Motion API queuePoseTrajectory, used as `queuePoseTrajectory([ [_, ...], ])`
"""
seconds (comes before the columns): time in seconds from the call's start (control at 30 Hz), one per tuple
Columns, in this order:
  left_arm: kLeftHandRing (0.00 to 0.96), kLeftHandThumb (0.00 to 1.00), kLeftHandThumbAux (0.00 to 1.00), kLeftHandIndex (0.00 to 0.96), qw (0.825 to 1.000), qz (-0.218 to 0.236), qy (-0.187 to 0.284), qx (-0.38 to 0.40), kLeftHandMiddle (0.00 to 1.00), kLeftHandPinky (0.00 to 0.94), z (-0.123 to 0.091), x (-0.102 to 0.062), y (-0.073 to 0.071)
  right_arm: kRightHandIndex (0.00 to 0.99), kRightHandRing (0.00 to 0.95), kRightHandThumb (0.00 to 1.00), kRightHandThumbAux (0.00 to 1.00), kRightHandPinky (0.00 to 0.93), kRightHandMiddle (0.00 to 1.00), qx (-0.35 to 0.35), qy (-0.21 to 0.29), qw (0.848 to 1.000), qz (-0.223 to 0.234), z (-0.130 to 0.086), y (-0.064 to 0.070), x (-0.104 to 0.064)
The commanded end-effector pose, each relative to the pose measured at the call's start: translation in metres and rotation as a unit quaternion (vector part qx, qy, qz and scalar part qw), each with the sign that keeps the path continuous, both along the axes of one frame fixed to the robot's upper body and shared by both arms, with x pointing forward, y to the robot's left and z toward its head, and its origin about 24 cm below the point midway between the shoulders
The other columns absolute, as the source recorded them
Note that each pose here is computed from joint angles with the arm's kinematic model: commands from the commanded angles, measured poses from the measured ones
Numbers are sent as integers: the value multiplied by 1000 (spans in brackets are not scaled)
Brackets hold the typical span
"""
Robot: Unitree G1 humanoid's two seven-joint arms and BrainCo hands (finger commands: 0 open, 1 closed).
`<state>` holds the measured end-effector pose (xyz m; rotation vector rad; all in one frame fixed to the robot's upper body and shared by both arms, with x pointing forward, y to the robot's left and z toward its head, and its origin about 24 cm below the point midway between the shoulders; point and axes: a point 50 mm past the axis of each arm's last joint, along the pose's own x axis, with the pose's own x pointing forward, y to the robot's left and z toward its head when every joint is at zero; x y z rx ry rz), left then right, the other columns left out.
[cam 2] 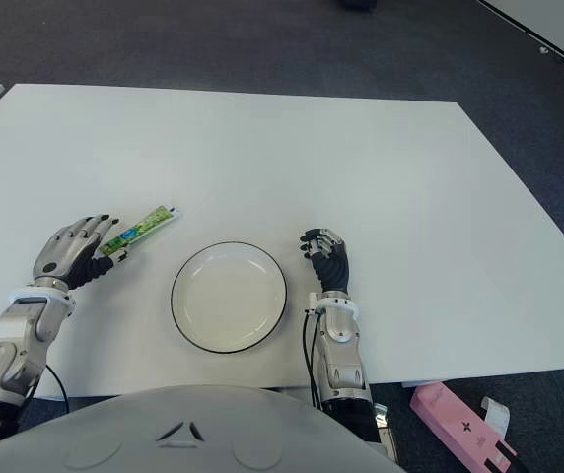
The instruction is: Put the toothpaste on the table into the plate.
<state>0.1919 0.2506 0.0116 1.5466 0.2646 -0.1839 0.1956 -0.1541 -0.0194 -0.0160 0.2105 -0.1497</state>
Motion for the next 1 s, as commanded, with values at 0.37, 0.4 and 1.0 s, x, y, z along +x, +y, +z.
queuePoseTrajectory([
  [0.37, 0, 449, 114, 0, 992, -35, 113, 44, 0, 0, -11, -1, 3, 427, 511, 707, 730, 514, 500, 6, 86, 996, -6, -30, -4, -24],
  [0.4, 0, 450, 114, 0, 992, -36, 116, 45, 0, 0, -11, -1, 3, 427, 511, 707, 729, 514, 500, 6, 86, 996, -7, -30, -4, -24],
  [1.0, 0, 434, 120, 0, 973, -84, 198, 83, 0, 0, -21, 5, 7, 427, 501, 707, 729, 500, 492, 6, 88, 996, -9, -30, -5, -28],
])
